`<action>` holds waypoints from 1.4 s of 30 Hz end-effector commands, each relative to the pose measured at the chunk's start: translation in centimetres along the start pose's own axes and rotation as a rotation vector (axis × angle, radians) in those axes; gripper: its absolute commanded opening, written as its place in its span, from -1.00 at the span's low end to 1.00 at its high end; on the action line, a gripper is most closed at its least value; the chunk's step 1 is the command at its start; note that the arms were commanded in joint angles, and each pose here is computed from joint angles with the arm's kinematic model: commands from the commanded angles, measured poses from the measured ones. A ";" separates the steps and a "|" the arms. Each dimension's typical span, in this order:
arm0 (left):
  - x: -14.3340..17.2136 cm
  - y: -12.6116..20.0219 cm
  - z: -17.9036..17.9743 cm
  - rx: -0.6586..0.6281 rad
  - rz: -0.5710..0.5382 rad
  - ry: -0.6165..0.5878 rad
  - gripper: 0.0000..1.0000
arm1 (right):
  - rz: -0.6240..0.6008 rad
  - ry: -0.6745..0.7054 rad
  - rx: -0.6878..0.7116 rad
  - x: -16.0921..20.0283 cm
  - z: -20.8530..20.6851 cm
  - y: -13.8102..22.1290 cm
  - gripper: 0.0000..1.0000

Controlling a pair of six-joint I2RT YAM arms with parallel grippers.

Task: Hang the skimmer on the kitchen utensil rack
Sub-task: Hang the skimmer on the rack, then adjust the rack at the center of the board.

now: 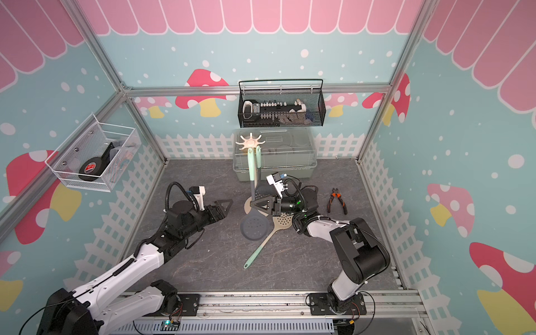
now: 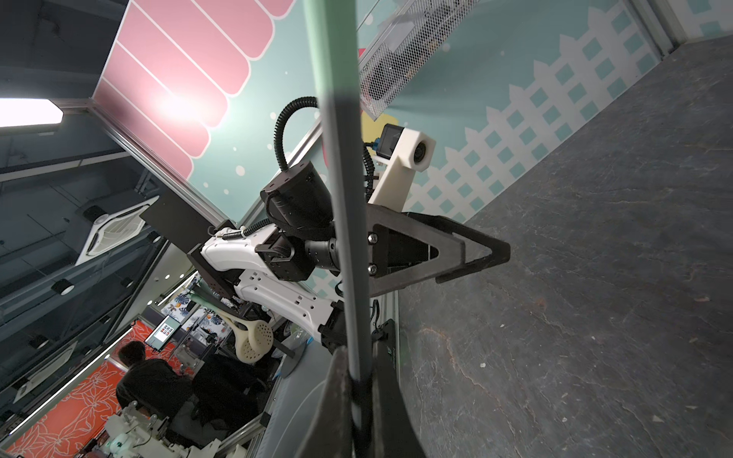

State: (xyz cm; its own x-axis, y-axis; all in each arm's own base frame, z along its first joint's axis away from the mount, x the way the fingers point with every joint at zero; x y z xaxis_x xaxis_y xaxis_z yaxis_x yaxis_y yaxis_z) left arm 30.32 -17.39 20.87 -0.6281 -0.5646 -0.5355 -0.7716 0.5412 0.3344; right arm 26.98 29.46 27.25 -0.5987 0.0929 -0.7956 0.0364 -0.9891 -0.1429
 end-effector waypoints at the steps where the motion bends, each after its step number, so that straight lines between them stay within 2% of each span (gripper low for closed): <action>1: -0.9 0.5 -1.2 0.037 -0.023 0.003 0.98 | -0.010 -0.138 0.057 1.0 -2.4 -0.2 -0.95; 6: -0.7 0.8 -0.9 0.029 -0.019 0.002 0.98 | -0.011 -0.112 0.140 1.1 -3.7 0.0 -0.59; 16: -0.9 1.1 -0.9 0.032 -0.044 -0.008 0.98 | 0.008 -0.043 0.325 -0.3 -4.7 0.9 -0.31; 19: -1.0 0.9 -1.0 0.034 -0.039 -0.016 0.98 | 0.042 -0.028 0.373 -0.2 -4.7 1.3 -0.19; 21: -1.0 0.6 -1.1 0.034 -0.032 -0.024 0.98 | 0.081 -0.031 0.422 0.3 -5.1 1.8 -0.19; 22: -1.0 0.3 -1.1 0.031 -0.028 -0.026 0.98 | 0.110 -0.032 0.449 0.6 -5.2 2.1 -0.09; 23: -1.0 0.0 -1.1 0.032 -0.024 -0.029 0.99 | 0.134 -0.026 0.474 0.9 -5.2 2.4 0.59; 24: -1.1 -0.2 -1.3 0.036 -0.020 -0.034 0.98 | 0.150 -0.015 0.493 1.0 -5.1 2.7 0.95; 33: -2.0 -4.3 -3.7 0.077 0.040 -0.101 0.99 | 0.242 0.073 0.634 2.1 -3.8 6.0 0.97; 38: -3.7 -5.5 -6.2 0.145 0.006 -0.228 0.98 | 0.261 0.125 0.718 2.5 -4.1 8.5 0.97; 42: -4.2 -7.0 -8.1 0.195 0.045 -0.335 0.98 | 0.214 0.123 0.749 2.5 -5.0 10.1 0.97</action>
State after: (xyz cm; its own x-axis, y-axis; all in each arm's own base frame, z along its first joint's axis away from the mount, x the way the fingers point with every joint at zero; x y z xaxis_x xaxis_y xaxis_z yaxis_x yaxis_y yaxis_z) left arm 36.89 -22.40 24.56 -0.6219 -0.4042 -0.6707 -0.7200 0.6320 0.2867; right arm 29.81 21.36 22.34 -0.5488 -0.1246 -0.8266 -0.4146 -0.8180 0.3986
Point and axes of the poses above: each gripper's point midway between its finger pads, its own y axis back along the fingers, its own z axis along the line the jaws close on, x = y × z, the point moved 1 cm from there along y, back along the fingers, and after that the axes turned 9 degrees about y, right-handed, at the moved point
